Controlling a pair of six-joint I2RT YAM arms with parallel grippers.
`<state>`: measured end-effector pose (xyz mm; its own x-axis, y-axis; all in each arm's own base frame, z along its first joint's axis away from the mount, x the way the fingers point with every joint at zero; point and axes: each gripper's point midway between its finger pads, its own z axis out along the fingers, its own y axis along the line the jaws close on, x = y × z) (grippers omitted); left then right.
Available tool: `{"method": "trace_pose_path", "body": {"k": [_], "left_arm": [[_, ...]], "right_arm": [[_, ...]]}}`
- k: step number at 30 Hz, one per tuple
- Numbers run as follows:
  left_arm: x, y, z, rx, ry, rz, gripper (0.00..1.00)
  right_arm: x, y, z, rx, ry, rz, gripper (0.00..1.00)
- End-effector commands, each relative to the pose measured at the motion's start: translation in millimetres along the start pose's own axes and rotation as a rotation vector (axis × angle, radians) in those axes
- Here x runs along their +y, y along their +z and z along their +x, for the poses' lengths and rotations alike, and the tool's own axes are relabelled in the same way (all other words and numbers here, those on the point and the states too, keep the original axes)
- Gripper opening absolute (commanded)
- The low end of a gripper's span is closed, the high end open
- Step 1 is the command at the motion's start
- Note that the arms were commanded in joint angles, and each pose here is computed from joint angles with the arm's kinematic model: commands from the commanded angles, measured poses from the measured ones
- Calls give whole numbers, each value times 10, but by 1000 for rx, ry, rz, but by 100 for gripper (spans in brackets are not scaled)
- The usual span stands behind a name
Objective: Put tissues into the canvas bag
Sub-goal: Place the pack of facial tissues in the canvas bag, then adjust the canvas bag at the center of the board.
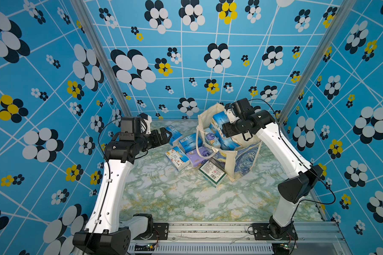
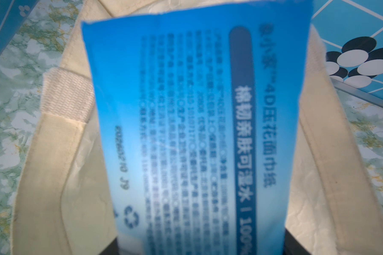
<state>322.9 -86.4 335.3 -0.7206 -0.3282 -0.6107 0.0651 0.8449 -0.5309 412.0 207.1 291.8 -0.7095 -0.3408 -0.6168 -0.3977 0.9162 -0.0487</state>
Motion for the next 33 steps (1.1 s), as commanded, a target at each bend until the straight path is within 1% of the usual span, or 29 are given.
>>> {"method": "trace_pose_path", "body": {"k": [1, 6, 9, 11, 14, 16, 18, 22, 26, 28, 30, 33], "left_arm": [[36, 59, 31, 19, 31, -42, 99], [114, 253, 148, 87, 39, -81, 99], [79, 334, 152, 90, 56, -81, 100], [1, 400, 132, 88, 62, -60, 100], [-186, 512, 50, 74, 95, -21, 96], [-360, 600, -58, 58, 126, 10, 92], [-523, 681, -204, 29, 169, 27, 90], [-827, 894, -567, -66, 255, 62, 89], [-943, 1214, -822, -141, 327, 59, 89], [-947, 1436, -879, -144, 354, 57, 89], [-946, 1644, -889, -124, 363, 64, 89], [-999, 1964, -846, -78, 387, 101, 80]], "right_arm": [[8, -31, -57, -27, 23, -15, 70], [-24, -39, -12, -16, 24, -5, 74], [-57, -52, -16, -20, 25, 3, 78], [-77, -62, -29, -21, 26, 7, 85], [-117, -161, -88, -42, 26, 20, 93], [-165, -327, -131, -74, 34, 35, 94], [-219, -540, -137, -108, 43, 56, 95], [-337, -990, -56, -192, 104, 92, 95], [-536, -1304, 151, -235, 188, 149, 94], [-675, -1395, 295, -225, 231, 189, 91], [-789, -1429, 443, -200, 268, 219, 88], [-857, -1401, 620, -172, 318, 213, 82]]}}
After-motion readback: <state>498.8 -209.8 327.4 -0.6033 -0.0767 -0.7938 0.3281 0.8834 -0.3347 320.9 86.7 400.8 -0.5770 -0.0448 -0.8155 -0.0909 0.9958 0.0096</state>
